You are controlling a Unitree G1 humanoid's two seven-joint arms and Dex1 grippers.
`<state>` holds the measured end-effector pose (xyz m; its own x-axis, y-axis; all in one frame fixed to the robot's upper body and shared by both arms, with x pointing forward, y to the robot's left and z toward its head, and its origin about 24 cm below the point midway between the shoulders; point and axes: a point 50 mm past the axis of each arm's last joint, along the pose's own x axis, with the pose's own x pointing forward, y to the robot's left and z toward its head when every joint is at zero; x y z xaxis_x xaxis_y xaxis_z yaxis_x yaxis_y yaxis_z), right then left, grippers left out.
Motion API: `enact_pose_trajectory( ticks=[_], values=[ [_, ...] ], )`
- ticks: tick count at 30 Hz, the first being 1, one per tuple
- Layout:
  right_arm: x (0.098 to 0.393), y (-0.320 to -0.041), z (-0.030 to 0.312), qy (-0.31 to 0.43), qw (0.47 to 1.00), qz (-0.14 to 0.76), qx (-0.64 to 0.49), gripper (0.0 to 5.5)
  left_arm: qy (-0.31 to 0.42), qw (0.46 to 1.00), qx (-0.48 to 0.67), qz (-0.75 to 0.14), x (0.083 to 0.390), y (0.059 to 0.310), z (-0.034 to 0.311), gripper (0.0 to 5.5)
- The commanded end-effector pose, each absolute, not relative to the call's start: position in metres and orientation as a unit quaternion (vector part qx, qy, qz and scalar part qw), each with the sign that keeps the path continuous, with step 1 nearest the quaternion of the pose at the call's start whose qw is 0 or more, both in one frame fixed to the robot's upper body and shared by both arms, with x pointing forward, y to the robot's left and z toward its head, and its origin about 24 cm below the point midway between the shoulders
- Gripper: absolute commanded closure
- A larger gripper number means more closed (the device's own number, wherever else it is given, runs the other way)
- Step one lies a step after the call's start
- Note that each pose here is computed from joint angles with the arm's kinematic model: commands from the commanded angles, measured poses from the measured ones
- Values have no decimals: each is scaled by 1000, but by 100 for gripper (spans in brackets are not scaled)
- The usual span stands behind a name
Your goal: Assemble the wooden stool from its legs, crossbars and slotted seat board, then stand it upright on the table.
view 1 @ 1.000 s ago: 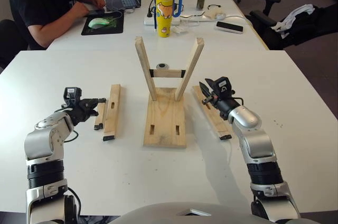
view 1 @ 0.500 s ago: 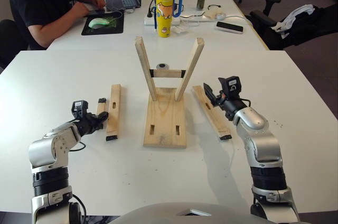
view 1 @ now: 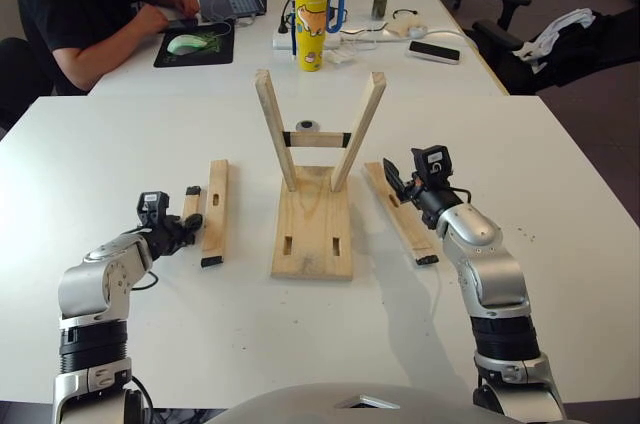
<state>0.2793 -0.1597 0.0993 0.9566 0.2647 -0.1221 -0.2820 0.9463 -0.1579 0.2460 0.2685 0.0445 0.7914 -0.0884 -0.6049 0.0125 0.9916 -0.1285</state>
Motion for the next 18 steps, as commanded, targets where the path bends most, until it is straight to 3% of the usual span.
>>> enact_pose_trajectory(
  ticks=[1,5,8,11,14,18],
  values=[
    [280,-157,107,40,985,139,-92,250,410,908,-86,9,218,277,6,358],
    [280,-159,108,42,984,136,-103,250,412,907,-87,1,217,276,5,416],
    [279,-162,112,30,987,125,-98,250,376,924,-76,-8,228,273,14,416],
    [280,-171,116,18,994,90,-63,250,262,964,-47,-5,253,274,44,416],
    [284,-183,124,-8,998,58,-25,250,80,997,2,-24,282,265,103,416],
    [285,-196,140,-56,996,47,45,250,-115,991,20,-70,295,241,175,416]
  ],
)
